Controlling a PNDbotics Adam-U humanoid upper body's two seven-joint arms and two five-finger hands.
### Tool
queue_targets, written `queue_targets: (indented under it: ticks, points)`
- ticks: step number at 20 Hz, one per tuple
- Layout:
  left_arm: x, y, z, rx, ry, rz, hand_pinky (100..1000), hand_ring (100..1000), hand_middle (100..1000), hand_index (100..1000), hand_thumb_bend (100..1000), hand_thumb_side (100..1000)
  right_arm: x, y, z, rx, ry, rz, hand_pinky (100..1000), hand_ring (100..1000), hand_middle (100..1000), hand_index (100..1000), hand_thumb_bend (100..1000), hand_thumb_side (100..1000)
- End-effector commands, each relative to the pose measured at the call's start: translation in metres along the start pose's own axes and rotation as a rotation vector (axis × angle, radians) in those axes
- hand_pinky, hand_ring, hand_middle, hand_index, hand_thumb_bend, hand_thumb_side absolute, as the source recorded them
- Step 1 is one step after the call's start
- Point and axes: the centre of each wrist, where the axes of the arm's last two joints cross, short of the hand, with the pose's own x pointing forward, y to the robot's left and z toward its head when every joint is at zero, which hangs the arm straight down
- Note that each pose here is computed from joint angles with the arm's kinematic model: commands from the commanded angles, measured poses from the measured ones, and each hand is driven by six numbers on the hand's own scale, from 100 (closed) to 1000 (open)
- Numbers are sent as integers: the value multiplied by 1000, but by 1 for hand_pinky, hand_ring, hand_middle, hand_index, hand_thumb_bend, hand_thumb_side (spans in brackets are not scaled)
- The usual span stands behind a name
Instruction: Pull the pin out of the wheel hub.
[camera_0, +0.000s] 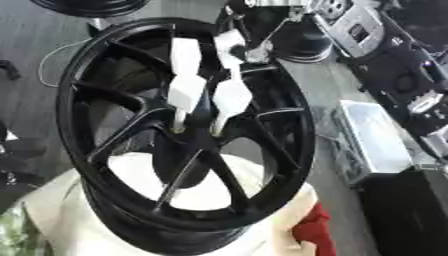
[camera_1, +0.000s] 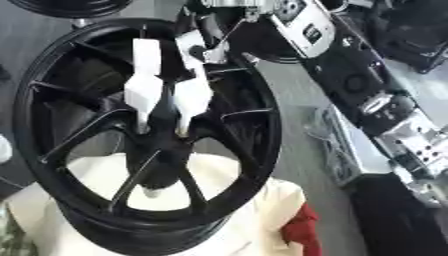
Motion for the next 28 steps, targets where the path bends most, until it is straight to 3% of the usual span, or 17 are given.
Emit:
queue_targets:
  ticks: [1,8,15,21,28]
  points:
    - [6,3,3,-12,10,-26,821,1000,925,767,127,905,7,-24,15,132,-89,164,604,417,276,467,103,181]
    - [5,2,3,-15,7,-23,822,1000,926,767,124,901,11,-41,29,52,-72,153,603,410,270,459,134,187]
    - [5,2,3,-15,3,-16,822,1000,927,766,124,896,0,-51,58,-83,25,110,601,401,265,455,137,160]
    - [4,2,5,-8,10,-18,823,1000,929,766,124,899,-13,-56,102,-234,151,74,601,396,263,456,161,131]
    - [5,3,8,8,10,-26,823,1000,929,766,121,894,-18,-57,171,-393,350,69,604,392,261,455,220,114]
